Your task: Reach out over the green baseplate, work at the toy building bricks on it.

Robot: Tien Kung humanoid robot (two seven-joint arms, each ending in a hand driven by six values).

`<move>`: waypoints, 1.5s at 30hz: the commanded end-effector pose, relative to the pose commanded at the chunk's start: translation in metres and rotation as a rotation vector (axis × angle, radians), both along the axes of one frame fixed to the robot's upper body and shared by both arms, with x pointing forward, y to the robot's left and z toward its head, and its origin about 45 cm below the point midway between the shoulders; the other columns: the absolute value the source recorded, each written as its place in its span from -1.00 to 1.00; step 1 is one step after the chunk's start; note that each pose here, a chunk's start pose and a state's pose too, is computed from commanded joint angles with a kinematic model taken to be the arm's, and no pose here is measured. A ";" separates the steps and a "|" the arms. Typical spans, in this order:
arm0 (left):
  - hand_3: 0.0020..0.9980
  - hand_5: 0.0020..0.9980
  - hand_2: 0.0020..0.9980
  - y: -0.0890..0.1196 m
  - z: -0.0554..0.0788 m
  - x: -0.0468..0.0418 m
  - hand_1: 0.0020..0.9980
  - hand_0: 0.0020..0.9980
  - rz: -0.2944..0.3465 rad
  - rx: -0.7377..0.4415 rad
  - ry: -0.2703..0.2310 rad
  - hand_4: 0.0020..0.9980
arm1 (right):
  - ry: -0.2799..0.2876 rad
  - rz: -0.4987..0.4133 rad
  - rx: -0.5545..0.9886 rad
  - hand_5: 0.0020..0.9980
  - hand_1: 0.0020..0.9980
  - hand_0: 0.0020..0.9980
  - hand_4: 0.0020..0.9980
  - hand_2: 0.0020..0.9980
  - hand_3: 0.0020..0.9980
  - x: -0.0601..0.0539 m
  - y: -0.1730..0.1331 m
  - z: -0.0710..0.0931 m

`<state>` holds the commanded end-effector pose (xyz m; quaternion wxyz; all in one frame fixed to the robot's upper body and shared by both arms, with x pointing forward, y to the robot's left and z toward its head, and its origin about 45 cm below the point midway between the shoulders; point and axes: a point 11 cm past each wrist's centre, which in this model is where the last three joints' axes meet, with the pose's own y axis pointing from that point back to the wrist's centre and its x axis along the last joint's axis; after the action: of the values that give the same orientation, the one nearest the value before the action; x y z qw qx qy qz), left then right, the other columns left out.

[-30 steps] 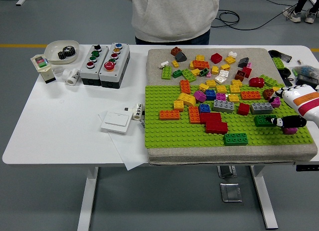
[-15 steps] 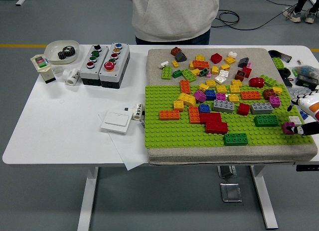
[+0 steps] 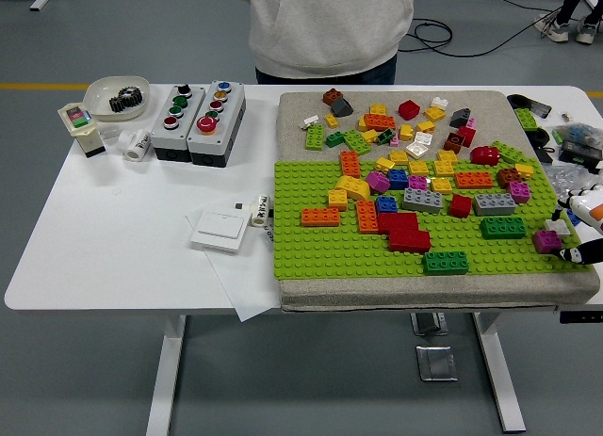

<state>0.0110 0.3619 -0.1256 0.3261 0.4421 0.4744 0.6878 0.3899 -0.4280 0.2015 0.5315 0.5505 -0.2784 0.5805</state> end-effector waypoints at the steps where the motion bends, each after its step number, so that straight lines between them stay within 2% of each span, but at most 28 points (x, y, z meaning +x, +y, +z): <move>1: 0.16 0.21 0.53 0.000 0.000 -0.0001 0.51 0.31 -0.001 0.000 0.001 0.31 | 0.001 0.001 0.001 -0.07 0.22 0.13 0.73 0.40 0.25 0.000 0.000 -0.001; 24: 0.16 0.22 0.53 0.000 0.000 0.0027 0.51 0.32 -0.004 -0.001 -0.003 0.31 | 0.013 -0.004 -0.012 -0.05 0.19 0.11 0.68 0.38 0.25 0.005 0.000 -0.010; 25: 0.16 0.22 0.53 0.000 0.000 0.0028 0.51 0.32 -0.004 -0.001 -0.004 0.31 | 0.014 -0.004 -0.012 -0.02 0.18 0.09 0.64 0.36 0.20 0.005 -0.001 -0.010; 45: 0.16 0.22 0.53 -0.001 0.000 0.0049 0.51 0.33 -0.003 -0.003 -0.007 0.30 | 0.016 0.005 -0.014 -0.01 0.09 -0.01 0.53 0.23 0.07 0.003 -0.001 -0.017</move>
<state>0.0159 0.3607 -0.1254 0.3295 0.4397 0.4736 0.6883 0.3932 -0.4287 0.1841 0.5363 0.5520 -0.2685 0.5792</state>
